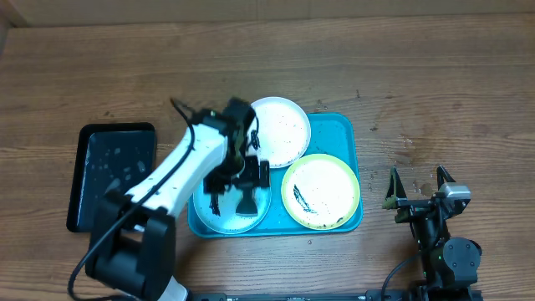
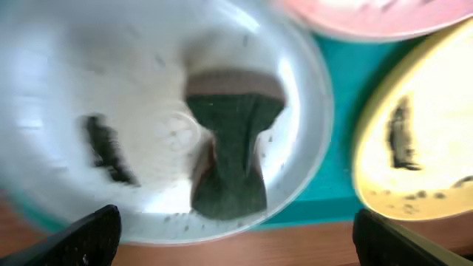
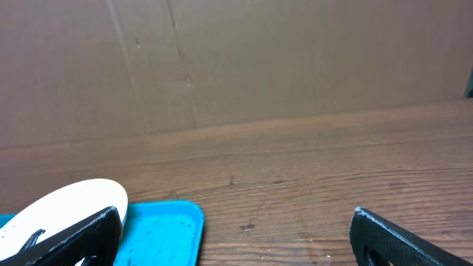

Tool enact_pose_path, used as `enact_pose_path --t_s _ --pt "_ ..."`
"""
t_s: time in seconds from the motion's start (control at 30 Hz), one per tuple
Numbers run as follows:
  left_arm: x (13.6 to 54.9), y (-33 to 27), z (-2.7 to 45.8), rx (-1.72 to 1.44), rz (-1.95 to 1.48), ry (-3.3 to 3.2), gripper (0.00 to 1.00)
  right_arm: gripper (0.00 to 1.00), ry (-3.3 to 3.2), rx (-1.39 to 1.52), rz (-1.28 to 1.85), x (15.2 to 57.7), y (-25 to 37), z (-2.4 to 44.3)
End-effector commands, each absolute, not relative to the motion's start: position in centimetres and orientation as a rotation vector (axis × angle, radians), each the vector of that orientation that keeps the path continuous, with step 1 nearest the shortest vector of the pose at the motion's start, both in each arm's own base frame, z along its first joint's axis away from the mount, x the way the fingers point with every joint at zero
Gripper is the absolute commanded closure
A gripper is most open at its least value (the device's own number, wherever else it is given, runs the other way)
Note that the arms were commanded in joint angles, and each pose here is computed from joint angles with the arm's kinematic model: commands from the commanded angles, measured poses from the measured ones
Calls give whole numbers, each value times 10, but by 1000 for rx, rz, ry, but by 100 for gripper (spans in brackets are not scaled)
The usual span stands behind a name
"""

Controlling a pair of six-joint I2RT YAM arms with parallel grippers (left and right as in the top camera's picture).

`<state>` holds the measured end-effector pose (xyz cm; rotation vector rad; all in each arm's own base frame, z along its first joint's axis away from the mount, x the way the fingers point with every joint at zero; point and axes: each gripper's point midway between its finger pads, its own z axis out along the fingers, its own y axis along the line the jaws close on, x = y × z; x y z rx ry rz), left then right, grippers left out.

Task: Clean dirty plates on tray and stack at the side
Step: 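Place the sponge onto the light blue plate with the left gripper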

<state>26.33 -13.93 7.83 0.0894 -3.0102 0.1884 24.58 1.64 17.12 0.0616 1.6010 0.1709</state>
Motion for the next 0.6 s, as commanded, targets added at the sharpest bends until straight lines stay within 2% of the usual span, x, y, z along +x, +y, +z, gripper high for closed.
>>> enact_pose_path --t_s 0.0,0.13,0.23,0.43,0.57 --pt "305 -118 159 138 77 -3282 0 0 1597 53 179 246 18 169" --pt "323 -95 223 295 106 -3426 0 0 1597 53 179 246 18 169" --pt "333 -73 250 434 152 -3490 0 0 1597 53 179 246 18 169" --pt "337 -36 251 626 123 -3468 0 0 1569 91 151 246 11 176" --pt "337 -34 251 634 120 -3468 0 0 1529 26 436 240 48 190"
